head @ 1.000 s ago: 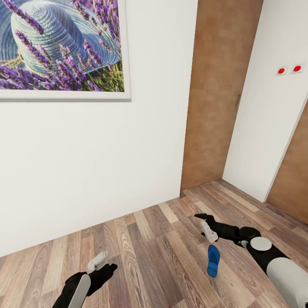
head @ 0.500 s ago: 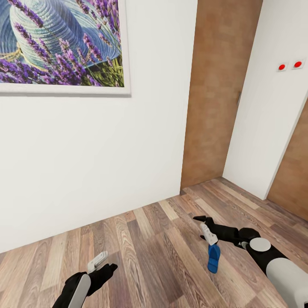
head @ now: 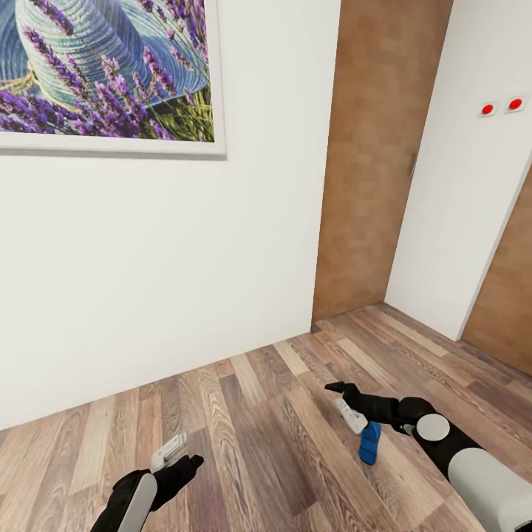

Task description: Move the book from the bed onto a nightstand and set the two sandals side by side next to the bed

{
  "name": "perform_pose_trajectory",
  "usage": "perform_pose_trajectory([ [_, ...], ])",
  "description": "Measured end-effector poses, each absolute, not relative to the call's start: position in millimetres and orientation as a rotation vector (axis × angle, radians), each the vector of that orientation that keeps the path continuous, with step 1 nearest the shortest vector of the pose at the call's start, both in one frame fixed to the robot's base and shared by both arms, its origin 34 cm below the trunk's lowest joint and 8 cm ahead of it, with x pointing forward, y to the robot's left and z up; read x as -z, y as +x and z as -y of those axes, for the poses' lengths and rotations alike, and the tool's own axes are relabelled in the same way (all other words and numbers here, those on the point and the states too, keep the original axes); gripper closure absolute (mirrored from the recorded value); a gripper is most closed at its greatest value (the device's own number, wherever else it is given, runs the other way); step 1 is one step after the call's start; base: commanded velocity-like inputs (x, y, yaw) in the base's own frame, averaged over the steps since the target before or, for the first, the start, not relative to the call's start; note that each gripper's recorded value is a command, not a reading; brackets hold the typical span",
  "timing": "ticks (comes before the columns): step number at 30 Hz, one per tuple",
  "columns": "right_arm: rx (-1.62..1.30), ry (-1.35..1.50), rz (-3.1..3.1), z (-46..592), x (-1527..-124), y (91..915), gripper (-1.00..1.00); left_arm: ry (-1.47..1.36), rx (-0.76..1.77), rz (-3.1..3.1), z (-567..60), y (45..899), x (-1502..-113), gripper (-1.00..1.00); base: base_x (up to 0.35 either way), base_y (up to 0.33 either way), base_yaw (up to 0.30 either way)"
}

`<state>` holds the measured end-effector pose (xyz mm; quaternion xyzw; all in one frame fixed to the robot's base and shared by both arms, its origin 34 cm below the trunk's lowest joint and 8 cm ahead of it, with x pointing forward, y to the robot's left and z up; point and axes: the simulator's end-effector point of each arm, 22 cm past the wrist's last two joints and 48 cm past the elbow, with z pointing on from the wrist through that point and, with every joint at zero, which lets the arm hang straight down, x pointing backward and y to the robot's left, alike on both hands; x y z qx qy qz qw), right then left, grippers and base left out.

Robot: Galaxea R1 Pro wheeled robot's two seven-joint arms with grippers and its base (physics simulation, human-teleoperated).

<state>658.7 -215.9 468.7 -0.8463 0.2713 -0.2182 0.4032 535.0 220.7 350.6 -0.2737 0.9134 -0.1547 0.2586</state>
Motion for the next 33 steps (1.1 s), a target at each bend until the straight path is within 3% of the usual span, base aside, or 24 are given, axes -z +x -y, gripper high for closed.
perform_pose_trajectory([
  [14,0.973,-2.261,-0.626,251.4,-436.2,692.5,-1.00,-0.749,0.417,-2.508,-219.1,525.7,-322.5,-1.00,0.000,0.000,0.000],
  [25,0.716,-2.672,-0.330,289.0,-372.3,651.3,-1.00,-0.762,0.414,-2.552,-217.3,517.6,-302.4,-1.00,0.000,0.000,0.000],
  [33,0.426,-2.804,-0.234,294.5,-338.4,610.2,-1.00,-0.774,0.406,-2.582,-216.8,510.8,-287.4,-1.00,0.000,0.000,0.000],
])
